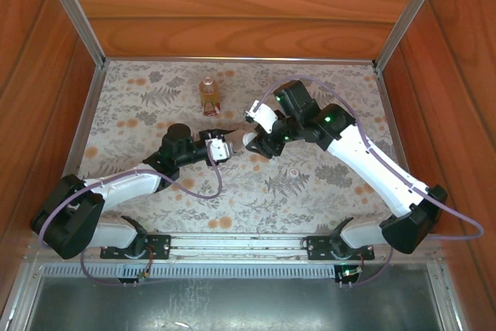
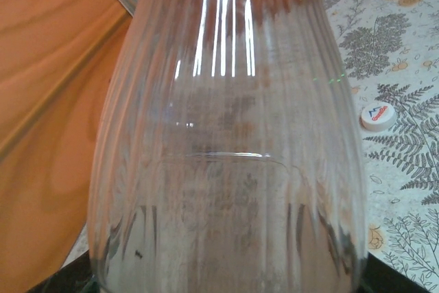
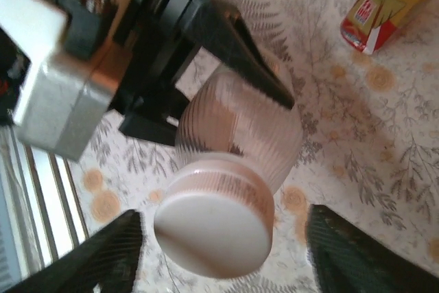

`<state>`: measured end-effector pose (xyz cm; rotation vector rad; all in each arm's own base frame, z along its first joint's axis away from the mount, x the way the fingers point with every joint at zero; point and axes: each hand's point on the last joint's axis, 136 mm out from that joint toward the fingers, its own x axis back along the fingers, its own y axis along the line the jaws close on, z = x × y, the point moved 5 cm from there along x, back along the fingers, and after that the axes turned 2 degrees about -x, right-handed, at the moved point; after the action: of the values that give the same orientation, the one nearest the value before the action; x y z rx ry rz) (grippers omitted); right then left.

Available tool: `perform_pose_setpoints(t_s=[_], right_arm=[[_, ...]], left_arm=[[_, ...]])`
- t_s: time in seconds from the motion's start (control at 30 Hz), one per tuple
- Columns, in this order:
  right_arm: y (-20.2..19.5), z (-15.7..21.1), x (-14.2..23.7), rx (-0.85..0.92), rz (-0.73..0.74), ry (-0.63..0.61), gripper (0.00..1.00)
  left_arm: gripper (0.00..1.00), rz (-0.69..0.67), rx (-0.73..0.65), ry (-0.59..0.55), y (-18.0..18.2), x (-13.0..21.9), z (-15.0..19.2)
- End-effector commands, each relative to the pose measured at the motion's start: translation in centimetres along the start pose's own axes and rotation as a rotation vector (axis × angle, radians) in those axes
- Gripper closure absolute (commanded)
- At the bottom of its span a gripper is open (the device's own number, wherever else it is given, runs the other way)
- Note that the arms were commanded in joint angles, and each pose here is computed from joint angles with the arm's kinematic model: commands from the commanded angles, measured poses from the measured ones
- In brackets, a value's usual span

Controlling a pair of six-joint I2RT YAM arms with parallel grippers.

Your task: Screw on the bottle caps

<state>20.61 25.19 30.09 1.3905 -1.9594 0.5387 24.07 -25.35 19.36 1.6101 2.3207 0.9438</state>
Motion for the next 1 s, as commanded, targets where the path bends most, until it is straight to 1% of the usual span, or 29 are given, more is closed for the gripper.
perform_pose_setpoints(t_s=[0.0, 0.07, 0.13, 0.2, 0.27, 0.33, 0.43, 0.53, 0.6, 0.67, 0.77, 0.8, 0.9, 0.97], right_arm=[[0.4, -1.9, 2.0, 0.081, 0.05, -0.165, 0.23], [-0.3, -3.0, 2.4, 0.023, 0.114, -0.266, 0.2], [-1.2, -4.0, 2.5, -0.081, 0.156, -0.387, 0.2], [-1.4, -4.5, 2.3, -0.147, 0.152, -0.495, 0.2], [-1.7, -4.4, 2.0, -0.201, 0.165, -0.598, 0.21], [-2.2, -3.7, 1.6, -0.235, 0.194, -0.655, 0.21], [-2.5, -3.1, 0.8, -0.278, 0.196, -0.657, 0.23], [-2.3, -2.7, 0.0, -0.291, 0.161, -0.652, 0.33], [-2.2, -2.6, -0.1, -0.298, 0.148, -0.658, 0.38], [-1.9, -2.6, -0.1, -0.289, 0.127, -0.669, 0.38], [-1.6, -2.8, 0.1, -0.286, 0.101, -0.7, 0.32], [-1.6, -2.8, 0.0, -0.293, 0.097, -0.703, 0.32], [-1.9, -2.7, -0.3, -0.31, 0.105, -0.695, 0.39], [-2.1, -2.7, -0.6, -0.322, 0.111, -0.688, 0.47]], left_arm=[[0.69, 0.02, 0.087, -0.034, 0.2, 0.0, -0.6], [0.68, 0.033, 0.168, -0.063, 0.6, 0.1, -1.2], [0.67, 0.025, 0.266, -0.074, 1.4, 0.0, -1.6], [0.67, 0.013, 0.36, -0.081, 2.2, -0.1, -2.0], [0.67, 0.014, 0.39, -0.09, 2.5, -0.2, -2.2], [0.67, 0.013, 0.407, -0.094, 2.8, -0.4, -2.4], [0.67, 0.018, 0.431, -0.1, 3.1, -0.7, -2.6], [0.67, 0.02, 0.443, -0.101, 3.3, -0.9, -2.6], [0.67, 0.021, 0.444, -0.102, 3.4, -1.0, -2.6], [0.67, 0.021, 0.448, -0.1, 3.5, -1.2, -2.6], [0.67, 0.027, 0.454, -0.102, 3.6, -1.4, -2.6], [0.67, 0.032, 0.456, -0.104, 3.5, -1.5, -2.6], [0.67, 0.035, 0.457, -0.106, 3.6, -1.5, -2.7], [0.67, 0.035, 0.454, -0.107, 3.6, -1.6, -2.7]])
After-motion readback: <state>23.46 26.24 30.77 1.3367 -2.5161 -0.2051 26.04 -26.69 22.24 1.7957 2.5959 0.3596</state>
